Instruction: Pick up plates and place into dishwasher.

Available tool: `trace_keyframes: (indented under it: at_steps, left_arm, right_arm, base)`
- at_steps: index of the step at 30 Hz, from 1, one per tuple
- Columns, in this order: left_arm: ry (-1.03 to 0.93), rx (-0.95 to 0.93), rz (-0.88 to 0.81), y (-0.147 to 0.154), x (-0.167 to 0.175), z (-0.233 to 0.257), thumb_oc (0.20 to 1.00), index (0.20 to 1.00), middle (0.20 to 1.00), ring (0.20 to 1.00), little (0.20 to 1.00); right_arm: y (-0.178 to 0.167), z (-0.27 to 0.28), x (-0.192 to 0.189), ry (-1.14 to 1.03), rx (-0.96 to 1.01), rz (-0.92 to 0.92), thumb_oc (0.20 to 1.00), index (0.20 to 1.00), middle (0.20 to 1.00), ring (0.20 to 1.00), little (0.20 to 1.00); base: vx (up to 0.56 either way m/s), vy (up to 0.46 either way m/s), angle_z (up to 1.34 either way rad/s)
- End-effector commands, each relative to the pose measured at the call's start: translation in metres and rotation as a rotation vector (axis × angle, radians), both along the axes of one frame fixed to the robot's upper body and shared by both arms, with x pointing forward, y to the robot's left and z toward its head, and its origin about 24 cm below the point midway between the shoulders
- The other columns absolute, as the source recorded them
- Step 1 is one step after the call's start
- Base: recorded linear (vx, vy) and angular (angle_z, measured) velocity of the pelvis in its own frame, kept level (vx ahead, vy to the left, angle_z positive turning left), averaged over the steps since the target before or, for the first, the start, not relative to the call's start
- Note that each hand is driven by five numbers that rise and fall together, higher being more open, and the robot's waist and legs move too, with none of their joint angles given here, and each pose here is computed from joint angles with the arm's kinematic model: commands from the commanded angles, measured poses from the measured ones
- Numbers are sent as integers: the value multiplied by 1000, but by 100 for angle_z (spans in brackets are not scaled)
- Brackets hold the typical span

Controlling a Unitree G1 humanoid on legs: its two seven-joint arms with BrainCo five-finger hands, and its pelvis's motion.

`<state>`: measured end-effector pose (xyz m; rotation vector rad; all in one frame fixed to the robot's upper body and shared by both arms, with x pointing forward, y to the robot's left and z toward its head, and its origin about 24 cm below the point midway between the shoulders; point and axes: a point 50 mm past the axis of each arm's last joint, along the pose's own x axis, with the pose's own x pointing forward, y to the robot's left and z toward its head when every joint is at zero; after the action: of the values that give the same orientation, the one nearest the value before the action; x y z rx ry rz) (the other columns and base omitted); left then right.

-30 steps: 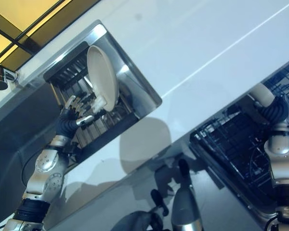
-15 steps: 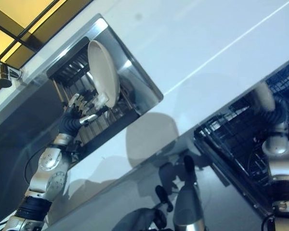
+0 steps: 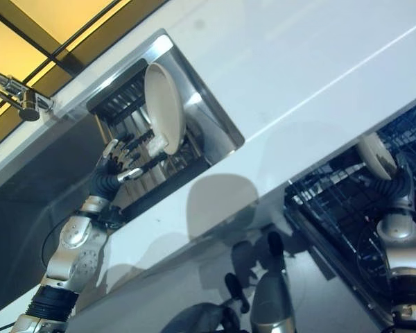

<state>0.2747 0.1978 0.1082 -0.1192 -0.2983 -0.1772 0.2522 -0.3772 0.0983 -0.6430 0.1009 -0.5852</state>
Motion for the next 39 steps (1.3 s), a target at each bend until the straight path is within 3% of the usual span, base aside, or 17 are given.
trace_keyframes:
  at_steps: [1, 8, 30, 39]
  left_arm:
    - [-17, -1, 37, 18, -9, -2, 1000, 1000, 1000, 1000, 1000]
    - [23, 15, 51, 24, -14, -14, 1000, 1000, 1000, 1000, 1000]
    - [131, 59, 125, 56, -45, -41, 1000, 1000, 1000, 1000, 1000]
    - [57, 203, 186, 62, -47, -32, 1000, 1000, 1000, 1000, 1000]
  right_arm:
    - [19, -85, -39, 272, 171, 10, 1000, 1000, 1000, 1000, 1000]
    - [21, -95, -51, 287, 189, -16, 1000, 1000, 1000, 1000, 1000]
    - [36, -34, -64, 12, 6, 14, 1000, 1000, 1000, 1000, 1000]
    - [56, 35, -58, -430, -79, 98, 1000, 1000, 1000, 1000, 1000]
  base:
    - [36, -13, 9]
    - [32, -23, 1]
    - [37, -13, -2]
    - [17, 18, 0]
